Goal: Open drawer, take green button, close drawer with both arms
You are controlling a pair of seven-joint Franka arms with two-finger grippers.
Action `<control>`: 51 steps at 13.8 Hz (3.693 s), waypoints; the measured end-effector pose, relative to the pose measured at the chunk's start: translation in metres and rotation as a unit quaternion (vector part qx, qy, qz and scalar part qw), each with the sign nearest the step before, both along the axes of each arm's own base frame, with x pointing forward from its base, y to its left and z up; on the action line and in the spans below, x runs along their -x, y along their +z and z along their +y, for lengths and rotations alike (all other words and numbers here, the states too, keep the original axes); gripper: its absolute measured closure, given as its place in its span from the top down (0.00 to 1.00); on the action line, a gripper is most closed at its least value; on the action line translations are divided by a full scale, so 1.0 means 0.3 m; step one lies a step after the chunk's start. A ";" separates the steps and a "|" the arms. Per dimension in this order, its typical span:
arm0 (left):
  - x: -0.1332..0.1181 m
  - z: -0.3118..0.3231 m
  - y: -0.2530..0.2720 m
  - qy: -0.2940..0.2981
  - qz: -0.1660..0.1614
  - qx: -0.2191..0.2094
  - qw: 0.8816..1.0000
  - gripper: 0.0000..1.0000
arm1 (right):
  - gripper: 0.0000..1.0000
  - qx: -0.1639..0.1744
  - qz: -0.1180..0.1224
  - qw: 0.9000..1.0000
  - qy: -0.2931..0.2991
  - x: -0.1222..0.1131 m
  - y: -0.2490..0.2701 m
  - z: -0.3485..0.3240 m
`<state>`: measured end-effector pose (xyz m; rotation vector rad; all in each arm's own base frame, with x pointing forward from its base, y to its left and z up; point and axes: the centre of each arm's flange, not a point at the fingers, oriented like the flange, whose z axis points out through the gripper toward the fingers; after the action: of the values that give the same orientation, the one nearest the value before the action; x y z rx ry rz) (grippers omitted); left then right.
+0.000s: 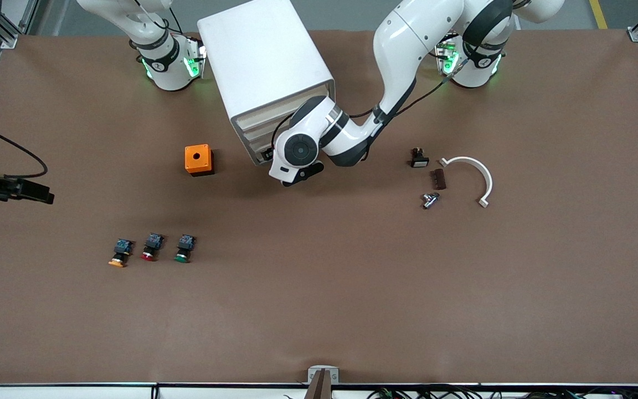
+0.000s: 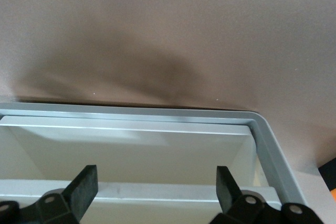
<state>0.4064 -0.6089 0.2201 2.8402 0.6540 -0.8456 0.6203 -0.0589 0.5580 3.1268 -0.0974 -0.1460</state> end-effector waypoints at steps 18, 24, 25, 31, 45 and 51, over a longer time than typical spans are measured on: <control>-0.603 0.963 1.045 0.005 -0.178 -0.016 0.984 1.00 | 1.00 0.002 -0.017 1.000 0.023 0.025 0.095 -0.007; -0.670 1.414 1.157 -0.081 -0.185 -0.015 0.979 1.00 | 1.00 -0.005 -0.003 1.000 0.008 0.108 0.191 -0.073; -0.671 1.445 1.159 -0.093 -0.187 -0.024 0.978 1.00 | 1.00 -0.007 -0.006 1.000 0.008 0.132 0.214 -0.071; -0.686 1.565 1.107 -0.124 -0.180 -0.052 0.974 1.00 | 1.00 -0.015 -0.046 0.999 0.016 0.287 0.256 -0.049; -0.529 1.939 1.113 -0.193 -0.212 -0.050 0.957 1.00 | 1.00 -0.014 -0.062 0.997 0.039 0.373 0.298 -0.001; -0.450 1.901 1.124 -0.204 -0.234 -0.052 0.949 1.00 | 1.00 -0.015 -0.052 0.998 0.034 0.379 0.294 -0.012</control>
<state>0.5413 -0.0386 0.5574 3.1468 0.0493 -0.1426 0.5067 -0.0625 0.6463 3.1616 0.0109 0.0173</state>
